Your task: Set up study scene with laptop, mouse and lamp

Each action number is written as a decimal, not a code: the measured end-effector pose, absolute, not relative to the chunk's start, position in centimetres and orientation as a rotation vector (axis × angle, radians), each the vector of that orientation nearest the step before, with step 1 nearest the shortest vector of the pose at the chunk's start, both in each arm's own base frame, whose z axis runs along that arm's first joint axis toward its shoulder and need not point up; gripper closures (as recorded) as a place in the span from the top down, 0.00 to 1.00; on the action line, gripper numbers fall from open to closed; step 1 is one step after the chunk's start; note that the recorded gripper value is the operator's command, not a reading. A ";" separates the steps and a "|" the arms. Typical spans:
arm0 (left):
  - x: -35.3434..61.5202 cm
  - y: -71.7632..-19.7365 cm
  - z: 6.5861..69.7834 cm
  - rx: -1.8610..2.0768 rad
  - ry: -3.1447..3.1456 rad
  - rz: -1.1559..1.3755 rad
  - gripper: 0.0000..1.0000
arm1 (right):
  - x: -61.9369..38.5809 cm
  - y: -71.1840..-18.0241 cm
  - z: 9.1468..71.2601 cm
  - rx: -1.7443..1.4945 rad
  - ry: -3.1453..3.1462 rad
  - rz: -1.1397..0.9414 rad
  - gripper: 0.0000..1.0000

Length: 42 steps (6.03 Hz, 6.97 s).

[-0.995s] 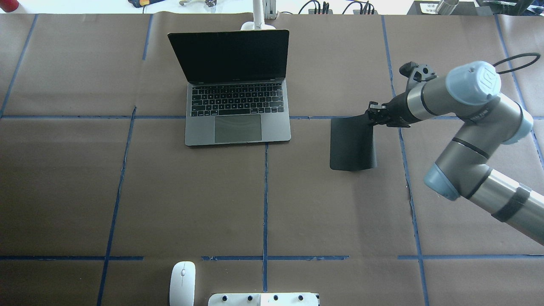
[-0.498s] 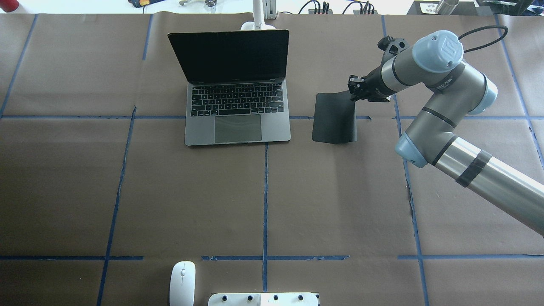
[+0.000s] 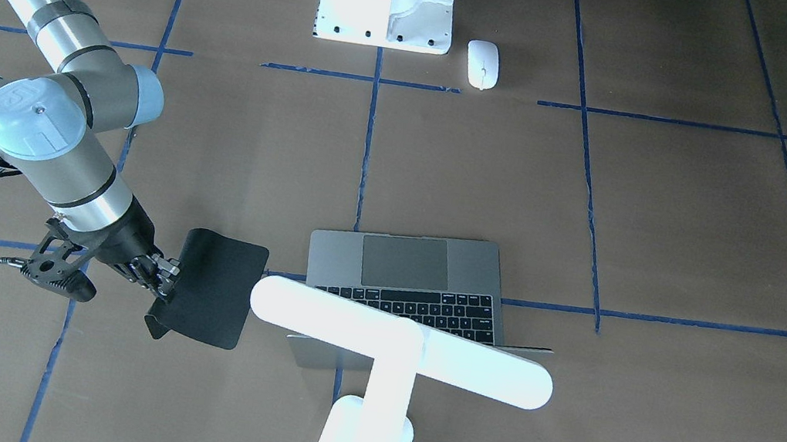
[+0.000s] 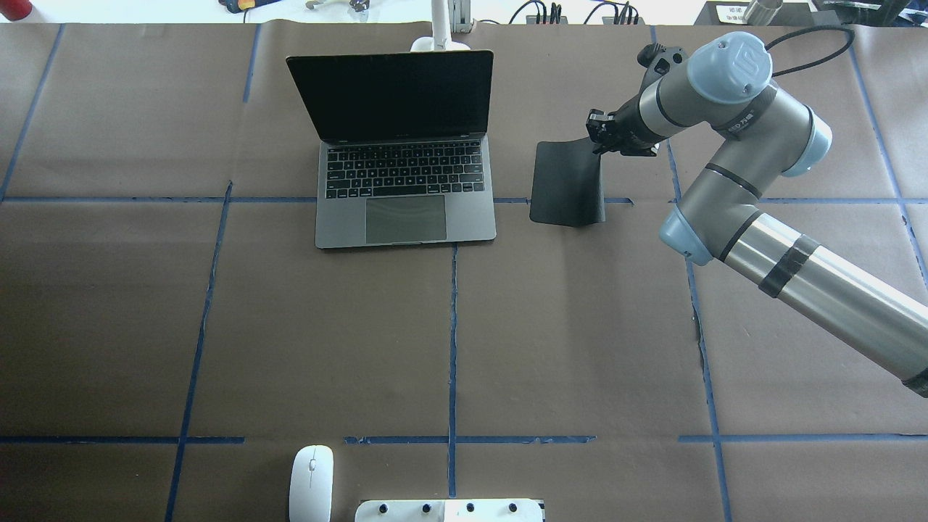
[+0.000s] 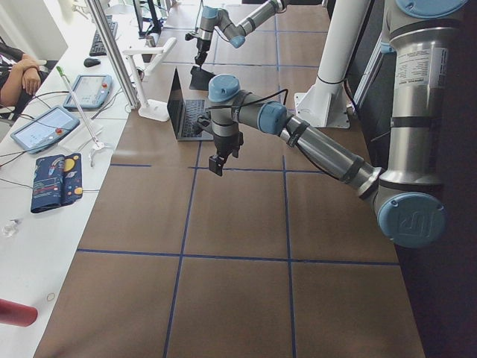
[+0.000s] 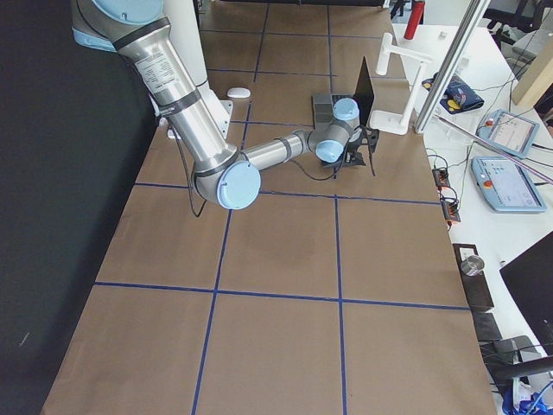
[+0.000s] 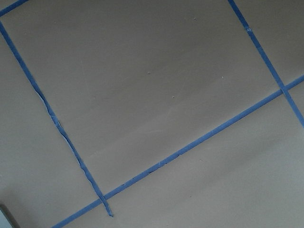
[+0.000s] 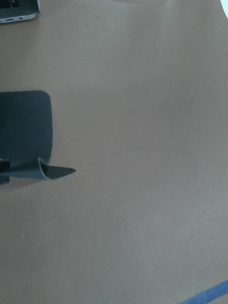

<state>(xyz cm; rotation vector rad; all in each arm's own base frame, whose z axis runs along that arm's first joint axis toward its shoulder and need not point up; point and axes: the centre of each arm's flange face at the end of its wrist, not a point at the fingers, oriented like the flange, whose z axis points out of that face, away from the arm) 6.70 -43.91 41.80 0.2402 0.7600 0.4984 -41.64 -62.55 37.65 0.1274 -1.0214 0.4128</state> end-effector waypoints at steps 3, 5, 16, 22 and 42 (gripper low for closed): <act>6.8 -44.0 41.8 0.240 0.759 0.499 1.00 | -42.1 -62.0 38.4 0.125 -1.000 0.364 1.00; 7.1 -44.1 41.4 0.223 0.765 0.440 1.00 | -39.3 -61.8 39.2 0.132 -0.893 0.235 1.00; 41.2 -21.5 31.5 0.135 0.827 0.035 1.00 | 3.6 -40.2 61.9 0.175 -0.733 -0.309 1.00; 51.9 -18.1 31.7 0.090 0.799 0.029 1.00 | 4.3 -39.2 62.7 0.163 -0.738 -0.291 1.00; 68.0 -53.5 1.6 0.174 0.841 -0.333 0.26 | 4.4 -38.8 63.4 0.146 -0.738 -0.282 1.00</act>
